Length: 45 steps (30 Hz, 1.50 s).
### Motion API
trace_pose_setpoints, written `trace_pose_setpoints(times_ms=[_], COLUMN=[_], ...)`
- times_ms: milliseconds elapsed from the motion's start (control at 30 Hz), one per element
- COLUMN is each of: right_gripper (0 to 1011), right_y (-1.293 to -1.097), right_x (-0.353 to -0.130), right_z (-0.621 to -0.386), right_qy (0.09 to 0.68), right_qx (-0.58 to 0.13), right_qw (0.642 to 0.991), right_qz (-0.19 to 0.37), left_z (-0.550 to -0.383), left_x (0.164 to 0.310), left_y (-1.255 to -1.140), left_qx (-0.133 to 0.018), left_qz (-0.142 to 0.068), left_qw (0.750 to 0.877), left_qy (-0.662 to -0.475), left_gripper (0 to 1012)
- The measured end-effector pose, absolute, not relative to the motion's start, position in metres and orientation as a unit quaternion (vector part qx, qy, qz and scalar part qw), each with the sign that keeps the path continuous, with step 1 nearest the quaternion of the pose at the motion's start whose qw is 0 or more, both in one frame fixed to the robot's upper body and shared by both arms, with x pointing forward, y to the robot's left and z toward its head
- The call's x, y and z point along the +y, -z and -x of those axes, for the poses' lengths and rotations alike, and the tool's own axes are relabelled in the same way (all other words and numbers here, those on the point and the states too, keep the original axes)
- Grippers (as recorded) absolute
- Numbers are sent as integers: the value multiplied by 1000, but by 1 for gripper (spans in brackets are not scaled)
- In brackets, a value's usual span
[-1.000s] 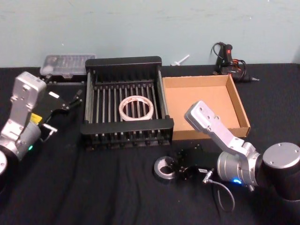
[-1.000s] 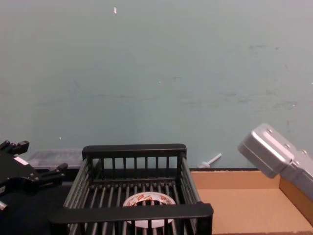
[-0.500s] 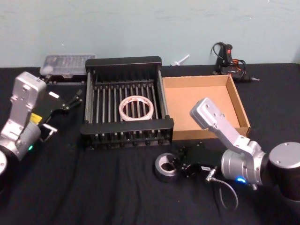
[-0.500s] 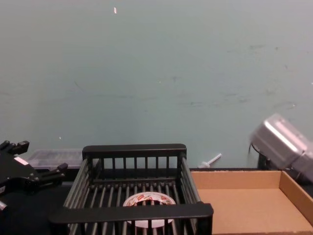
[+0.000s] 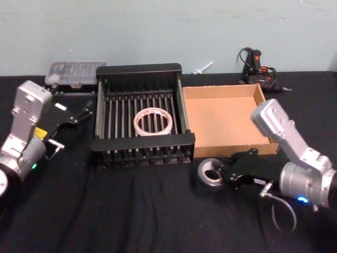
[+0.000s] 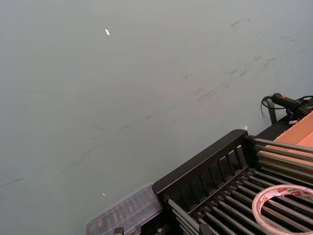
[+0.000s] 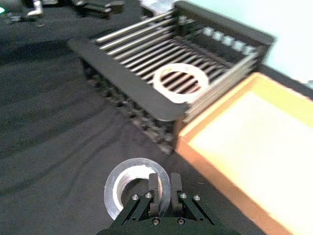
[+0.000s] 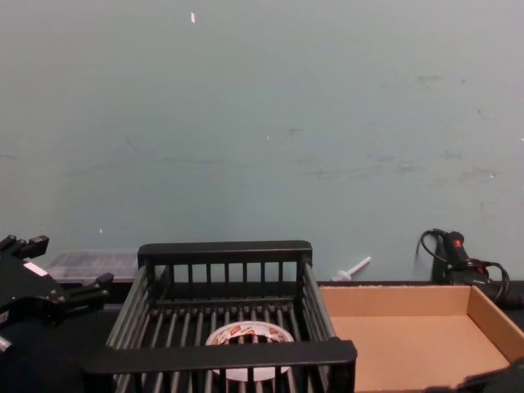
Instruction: Pick up the white tape and place it into the black box , Pick up the silver tape and place it into the brown box.
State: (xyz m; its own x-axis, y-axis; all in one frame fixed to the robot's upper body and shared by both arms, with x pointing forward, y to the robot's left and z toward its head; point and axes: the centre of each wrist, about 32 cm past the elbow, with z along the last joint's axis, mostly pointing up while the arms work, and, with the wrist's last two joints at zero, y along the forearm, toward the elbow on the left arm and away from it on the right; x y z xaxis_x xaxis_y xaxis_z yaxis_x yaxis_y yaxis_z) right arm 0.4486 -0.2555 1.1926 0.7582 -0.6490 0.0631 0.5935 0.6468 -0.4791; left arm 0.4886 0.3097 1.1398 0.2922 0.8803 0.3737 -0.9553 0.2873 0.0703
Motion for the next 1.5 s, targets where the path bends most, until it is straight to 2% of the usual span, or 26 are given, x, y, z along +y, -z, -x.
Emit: trace_pose_setpoints(times_ms=[300, 633, 1100, 1500], right_gripper=[151, 151, 151, 151], right_y=[-1205, -1217, -1232, -1223], right_x=[-279, -284, -273, -256], right_z=[-448, -465, -517, -566], right_qy=[398, 448, 488, 509], right_qx=[46, 39, 34, 61], right_qw=[888, 871, 856, 839], right_qz=[225, 195, 168, 182], left_z=[-489, -489, -489, -489], left_x=[310, 310, 310, 310], left_y=[-1140, -1140, -1140, -1140], left_qx=[-132, -132, -132, -132], left_qz=[-141, -142, -141, -142], left_qw=[791, 791, 791, 791], left_qy=[-580, -580, -580, -580], left_gripper=[1001, 1001, 1001, 1001])
